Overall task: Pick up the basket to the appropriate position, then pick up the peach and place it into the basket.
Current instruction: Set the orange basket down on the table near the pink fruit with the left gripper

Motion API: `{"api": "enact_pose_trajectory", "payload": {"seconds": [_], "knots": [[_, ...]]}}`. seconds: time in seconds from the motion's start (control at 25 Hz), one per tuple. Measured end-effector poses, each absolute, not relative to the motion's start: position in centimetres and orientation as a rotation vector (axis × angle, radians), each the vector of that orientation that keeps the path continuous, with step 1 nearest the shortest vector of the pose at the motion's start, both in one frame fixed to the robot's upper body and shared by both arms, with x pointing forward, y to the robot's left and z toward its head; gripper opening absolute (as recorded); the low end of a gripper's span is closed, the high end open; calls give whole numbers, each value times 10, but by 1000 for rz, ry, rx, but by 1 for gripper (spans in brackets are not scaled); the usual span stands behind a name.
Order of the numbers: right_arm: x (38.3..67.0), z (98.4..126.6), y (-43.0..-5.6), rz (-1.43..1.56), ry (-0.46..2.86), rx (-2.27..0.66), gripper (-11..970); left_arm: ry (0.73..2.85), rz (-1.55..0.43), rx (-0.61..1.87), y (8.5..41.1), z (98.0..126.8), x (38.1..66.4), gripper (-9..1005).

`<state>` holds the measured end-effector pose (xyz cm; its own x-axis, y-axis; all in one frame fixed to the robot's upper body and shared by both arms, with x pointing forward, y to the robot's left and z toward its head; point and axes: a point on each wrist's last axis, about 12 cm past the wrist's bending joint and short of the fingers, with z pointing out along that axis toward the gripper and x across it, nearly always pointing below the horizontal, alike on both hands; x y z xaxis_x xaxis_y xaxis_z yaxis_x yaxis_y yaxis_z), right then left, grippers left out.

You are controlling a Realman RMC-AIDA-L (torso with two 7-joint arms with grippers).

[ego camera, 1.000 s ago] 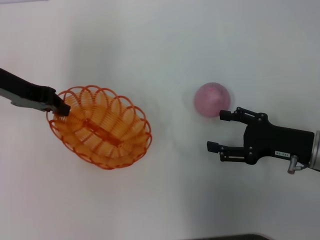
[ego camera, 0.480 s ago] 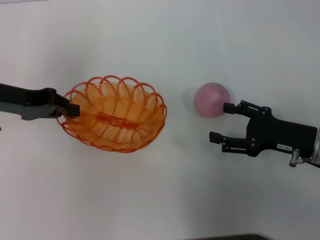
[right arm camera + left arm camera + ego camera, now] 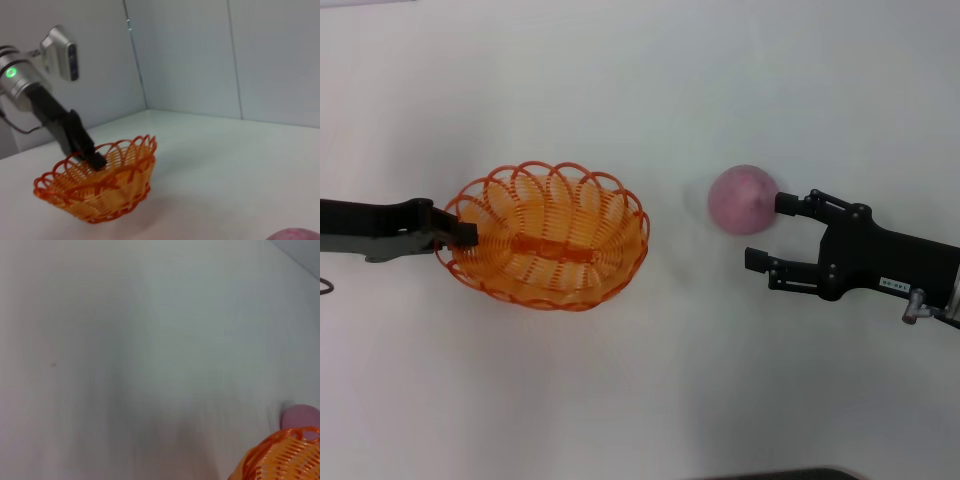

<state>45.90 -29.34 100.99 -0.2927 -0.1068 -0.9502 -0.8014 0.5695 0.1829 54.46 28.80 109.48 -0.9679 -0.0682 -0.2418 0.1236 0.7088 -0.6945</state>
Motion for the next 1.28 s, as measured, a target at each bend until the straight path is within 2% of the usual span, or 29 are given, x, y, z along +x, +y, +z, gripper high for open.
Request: {"api": "enact_pose_trajectory", "payload": {"seconds": [0.48, 1.28], "knots": [[454, 1007, -293, 841, 1762, -753, 931, 2588, -1207, -72, 288, 1080, 534, 70], [454, 1005, -285, 866, 1763, -814, 931, 2615, -1063, -152, 294, 1073, 536, 71]]}}
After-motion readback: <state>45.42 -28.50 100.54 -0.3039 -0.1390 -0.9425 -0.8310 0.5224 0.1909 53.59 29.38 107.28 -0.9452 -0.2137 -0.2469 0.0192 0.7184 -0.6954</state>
